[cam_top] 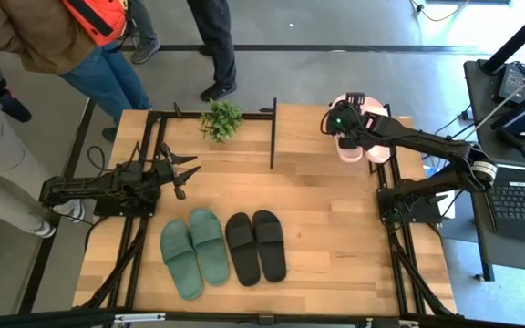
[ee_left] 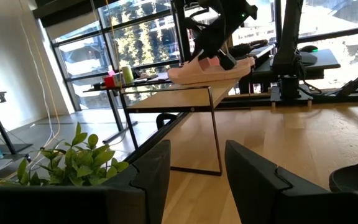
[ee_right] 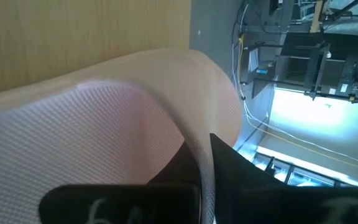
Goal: Pick and place slides into the shelf
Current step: Put the pink slide on the shelf
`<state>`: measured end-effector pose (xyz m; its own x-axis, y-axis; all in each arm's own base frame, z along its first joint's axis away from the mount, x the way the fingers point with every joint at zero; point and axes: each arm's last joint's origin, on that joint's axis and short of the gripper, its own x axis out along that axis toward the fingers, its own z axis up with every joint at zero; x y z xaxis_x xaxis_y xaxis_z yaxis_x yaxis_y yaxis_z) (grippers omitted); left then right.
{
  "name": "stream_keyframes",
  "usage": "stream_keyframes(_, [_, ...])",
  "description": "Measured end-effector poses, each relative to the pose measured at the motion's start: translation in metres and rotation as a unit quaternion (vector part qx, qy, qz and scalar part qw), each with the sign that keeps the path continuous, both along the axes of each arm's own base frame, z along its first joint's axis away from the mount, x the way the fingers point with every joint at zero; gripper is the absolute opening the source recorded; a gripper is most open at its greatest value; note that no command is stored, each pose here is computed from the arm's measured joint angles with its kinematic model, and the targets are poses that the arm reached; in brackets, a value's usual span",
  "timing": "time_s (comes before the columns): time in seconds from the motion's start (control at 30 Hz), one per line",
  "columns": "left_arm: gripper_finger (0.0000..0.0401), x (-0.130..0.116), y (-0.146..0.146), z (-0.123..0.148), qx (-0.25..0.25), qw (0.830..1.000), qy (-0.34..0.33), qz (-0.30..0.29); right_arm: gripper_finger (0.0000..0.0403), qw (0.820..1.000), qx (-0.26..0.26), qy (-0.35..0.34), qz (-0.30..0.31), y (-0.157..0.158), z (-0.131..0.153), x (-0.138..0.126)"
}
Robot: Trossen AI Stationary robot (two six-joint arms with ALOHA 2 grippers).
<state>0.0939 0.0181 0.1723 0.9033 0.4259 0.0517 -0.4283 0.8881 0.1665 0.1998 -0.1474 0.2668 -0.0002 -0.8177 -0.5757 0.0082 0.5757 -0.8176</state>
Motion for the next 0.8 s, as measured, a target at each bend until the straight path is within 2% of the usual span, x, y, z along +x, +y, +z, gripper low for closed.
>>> stream_keyframes(0.23, [0.0145,0.0000,0.0000,-0.0001,0.000,1.000,0.000,0.000,0.0075,1.000,0.001,0.001,0.000,-0.0001,0.0008,0.0002])
stream_keyframes(0.8, [0.0145,0.0000,0.0000,0.0000,0.000,1.000,0.000,0.000,0.0133,1.000,0.005,-0.008,-0.003,0.0002,0.0004,0.0002])
